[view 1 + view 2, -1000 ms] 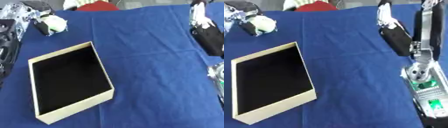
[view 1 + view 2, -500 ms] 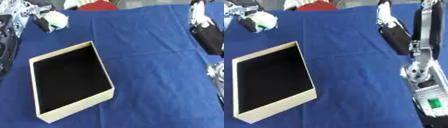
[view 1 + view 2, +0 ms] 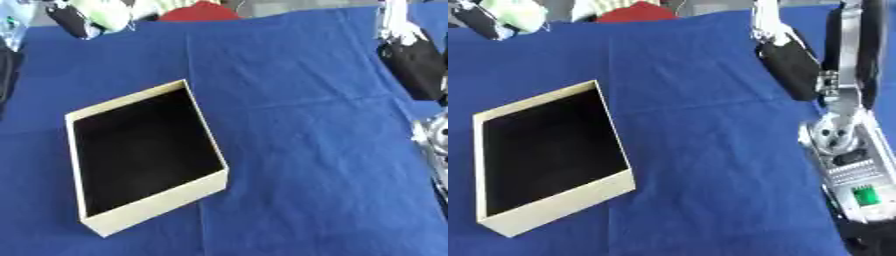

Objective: Pick up objects on the table and place them in the box.

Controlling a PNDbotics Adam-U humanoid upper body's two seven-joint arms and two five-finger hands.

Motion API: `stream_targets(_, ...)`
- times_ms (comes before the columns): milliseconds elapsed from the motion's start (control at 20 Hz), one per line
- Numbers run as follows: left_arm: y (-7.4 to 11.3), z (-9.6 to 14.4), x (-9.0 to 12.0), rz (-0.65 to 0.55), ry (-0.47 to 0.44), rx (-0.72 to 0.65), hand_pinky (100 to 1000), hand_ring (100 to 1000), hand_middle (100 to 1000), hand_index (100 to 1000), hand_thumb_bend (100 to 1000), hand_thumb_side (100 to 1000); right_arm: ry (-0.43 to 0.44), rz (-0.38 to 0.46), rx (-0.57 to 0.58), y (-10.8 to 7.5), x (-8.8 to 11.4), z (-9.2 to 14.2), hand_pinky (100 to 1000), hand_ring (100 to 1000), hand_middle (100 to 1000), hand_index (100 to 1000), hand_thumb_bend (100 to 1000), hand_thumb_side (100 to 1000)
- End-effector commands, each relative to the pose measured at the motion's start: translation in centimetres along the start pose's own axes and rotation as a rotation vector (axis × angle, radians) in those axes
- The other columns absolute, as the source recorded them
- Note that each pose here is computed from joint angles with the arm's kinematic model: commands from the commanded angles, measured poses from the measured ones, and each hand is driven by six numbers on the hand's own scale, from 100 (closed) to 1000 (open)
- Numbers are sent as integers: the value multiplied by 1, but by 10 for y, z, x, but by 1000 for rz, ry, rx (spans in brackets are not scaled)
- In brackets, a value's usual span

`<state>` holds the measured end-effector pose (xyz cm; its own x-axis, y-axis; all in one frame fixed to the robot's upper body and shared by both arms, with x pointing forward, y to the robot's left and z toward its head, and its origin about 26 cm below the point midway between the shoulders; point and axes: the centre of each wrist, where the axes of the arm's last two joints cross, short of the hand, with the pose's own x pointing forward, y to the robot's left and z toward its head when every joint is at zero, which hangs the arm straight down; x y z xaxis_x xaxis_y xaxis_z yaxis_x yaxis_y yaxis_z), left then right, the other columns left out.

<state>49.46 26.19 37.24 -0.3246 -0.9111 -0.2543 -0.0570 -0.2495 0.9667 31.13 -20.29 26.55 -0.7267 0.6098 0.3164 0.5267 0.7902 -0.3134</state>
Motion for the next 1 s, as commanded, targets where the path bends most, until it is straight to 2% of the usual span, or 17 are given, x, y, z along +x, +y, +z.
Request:
stream_targets(50, 16, 21, -17, -18, 4, 93, 451, 686, 671, 709, 100, 161, -32, 28, -7, -8, 1, -5, 923, 768, 721, 877, 100, 571)
stream_targets(200, 9, 32, -20, 7, -54, 121, 432, 669, 659, 708, 100, 179, -31, 33, -9, -8, 1, -4, 923, 768, 721, 877, 100, 570)
stream_targets(500, 11, 58, -8, 98, -173, 209, 387, 625, 633, 702, 100, 200, -33, 36, -11, -8, 0, -4, 923, 769, 721, 877, 100, 571)
stream_targets(800, 6, 79, 19, 164, -265, 243, 355, 595, 627, 692, 100, 225, -35, 34, -12, -8, 1, -5, 923, 769, 721, 877, 100, 571)
stream_targets(1000, -4, 88, 35, 232, -288, 243, 341, 582, 627, 702, 100, 249, -35, 32, -16, -8, 1, -5, 923, 769, 721, 877, 100, 571)
